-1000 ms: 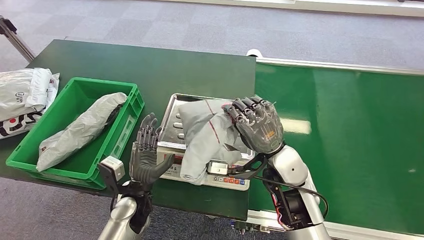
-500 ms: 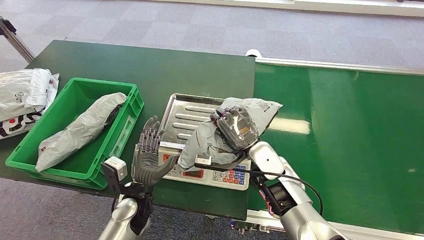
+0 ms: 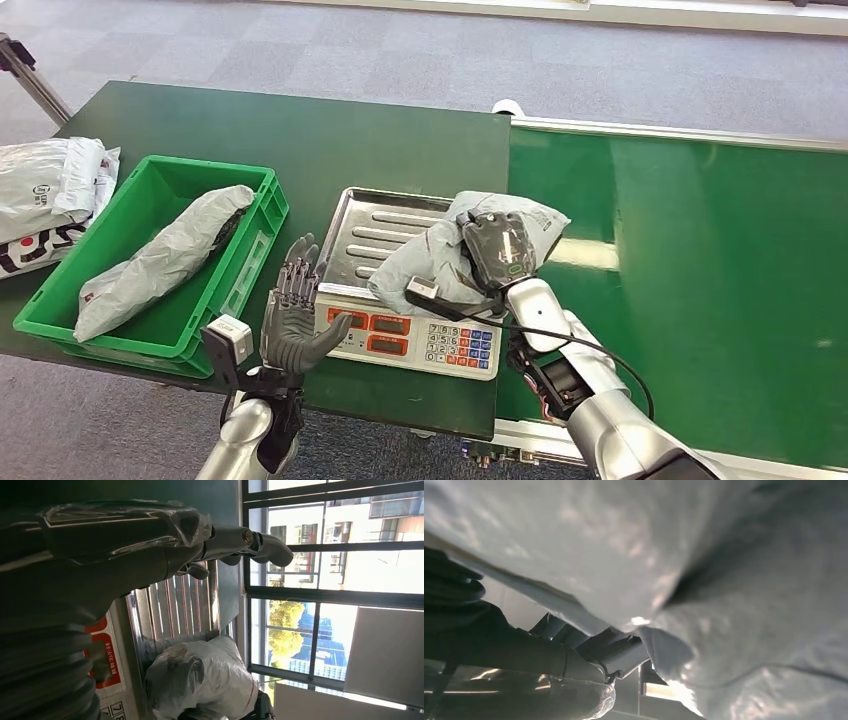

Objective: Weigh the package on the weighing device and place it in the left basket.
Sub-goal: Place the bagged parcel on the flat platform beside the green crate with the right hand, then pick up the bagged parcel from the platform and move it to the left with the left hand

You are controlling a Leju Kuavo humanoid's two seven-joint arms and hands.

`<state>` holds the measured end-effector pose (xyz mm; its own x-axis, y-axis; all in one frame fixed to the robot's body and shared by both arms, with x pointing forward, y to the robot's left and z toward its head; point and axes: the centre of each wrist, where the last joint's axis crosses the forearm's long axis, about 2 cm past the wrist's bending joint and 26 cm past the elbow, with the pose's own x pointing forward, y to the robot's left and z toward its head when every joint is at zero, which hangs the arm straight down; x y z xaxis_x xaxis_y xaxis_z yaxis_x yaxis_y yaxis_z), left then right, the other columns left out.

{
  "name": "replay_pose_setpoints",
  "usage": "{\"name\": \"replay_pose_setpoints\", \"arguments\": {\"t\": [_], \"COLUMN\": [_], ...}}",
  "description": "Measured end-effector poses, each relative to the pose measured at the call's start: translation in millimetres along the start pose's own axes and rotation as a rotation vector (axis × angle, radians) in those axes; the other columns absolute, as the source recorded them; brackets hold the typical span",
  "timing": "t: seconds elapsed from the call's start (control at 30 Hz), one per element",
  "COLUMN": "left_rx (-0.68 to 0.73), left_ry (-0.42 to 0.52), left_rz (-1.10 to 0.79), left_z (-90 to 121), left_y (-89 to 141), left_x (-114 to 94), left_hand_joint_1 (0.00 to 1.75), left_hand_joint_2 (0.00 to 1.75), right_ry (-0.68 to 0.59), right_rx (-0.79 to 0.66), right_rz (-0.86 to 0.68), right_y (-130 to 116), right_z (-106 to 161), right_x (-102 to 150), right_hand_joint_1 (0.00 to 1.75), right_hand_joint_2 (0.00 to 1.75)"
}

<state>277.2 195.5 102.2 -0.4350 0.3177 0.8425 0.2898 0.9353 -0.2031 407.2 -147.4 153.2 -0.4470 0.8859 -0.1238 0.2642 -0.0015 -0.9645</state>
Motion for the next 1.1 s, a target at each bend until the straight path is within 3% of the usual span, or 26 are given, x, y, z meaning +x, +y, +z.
{"name": "replay_pose_setpoints", "arguments": {"t": [0.07,0.1,0.2,0.23,0.33,0.4,0.53,0.6,0.67,0.8,1.0,1.1], "left_rx": [0.0,0.0,0.0,0.0,0.0,0.0,0.001,0.002,0.003,0.007,0.02,0.028], "left_ry": [0.0,0.0,0.0,0.0,0.0,-0.001,0.002,0.004,0.005,0.007,0.018,0.027], "left_rz": [0.0,0.0,0.0,0.0,0.002,0.002,0.001,0.0,0.0,-0.003,-0.008,-0.013], "left_z": [0.0,0.0,-0.1,-0.2,-0.4,-0.6,-0.7,-0.4,-0.1,0.0,3.5,7.4], "left_y": [0.0,-0.1,-0.2,-0.2,-0.7,-1.0,-1.2,-1.3,-1.3,-1.3,-3.6,-8.4], "left_x": [0.0,0.0,0.0,0.0,0.0,0.0,-0.6,-0.8,-0.9,-0.7,2.1,6.8], "left_hand_joint_1": [0.0,0.0,0.0,0.0,0.0,0.0,0.0,0.0,0.0,0.0,0.0,0.0], "left_hand_joint_2": [1.75,1.75,1.75,1.75,1.75,1.75,1.75,1.75,1.75,1.75,1.75,1.75], "right_ry": [0.028,0.039,0.056,0.059,0.06,0.066,0.055,0.038,0.032,0.04,0.023,-0.001], "right_rx": [-0.025,-0.038,-0.056,-0.057,-0.065,-0.045,0.095,0.102,0.065,-0.026,-0.191,-0.284], "right_rz": [-0.006,-0.023,-0.077,-0.091,-0.174,-0.311,-0.87,-1.119,-1.271,-1.413,-1.468,-1.45], "right_y": [0.5,0.5,0.3,0.4,0.5,1.1,6.8,9.9,11.0,8.0,-5.9,-25.9], "right_z": [0.9,1.3,1.8,2.0,2.8,3.3,6.5,10.4,13.6,15.9,15.2,12.0], "right_x": [-1.9,-3.5,-8.9,-10.4,-14.5,-17.8,-26.5,-31.1,-36.2,-45.6,-55.7,-65.2], "right_hand_joint_1": [1.59,1.32,0.14,0.0,0.0,0.0,0.0,0.0,0.0,0.0,0.0,0.0], "right_hand_joint_2": [1.75,1.75,1.75,1.75,1.75,1.75,1.75,1.75,1.75,1.75,1.75,0.44]}}
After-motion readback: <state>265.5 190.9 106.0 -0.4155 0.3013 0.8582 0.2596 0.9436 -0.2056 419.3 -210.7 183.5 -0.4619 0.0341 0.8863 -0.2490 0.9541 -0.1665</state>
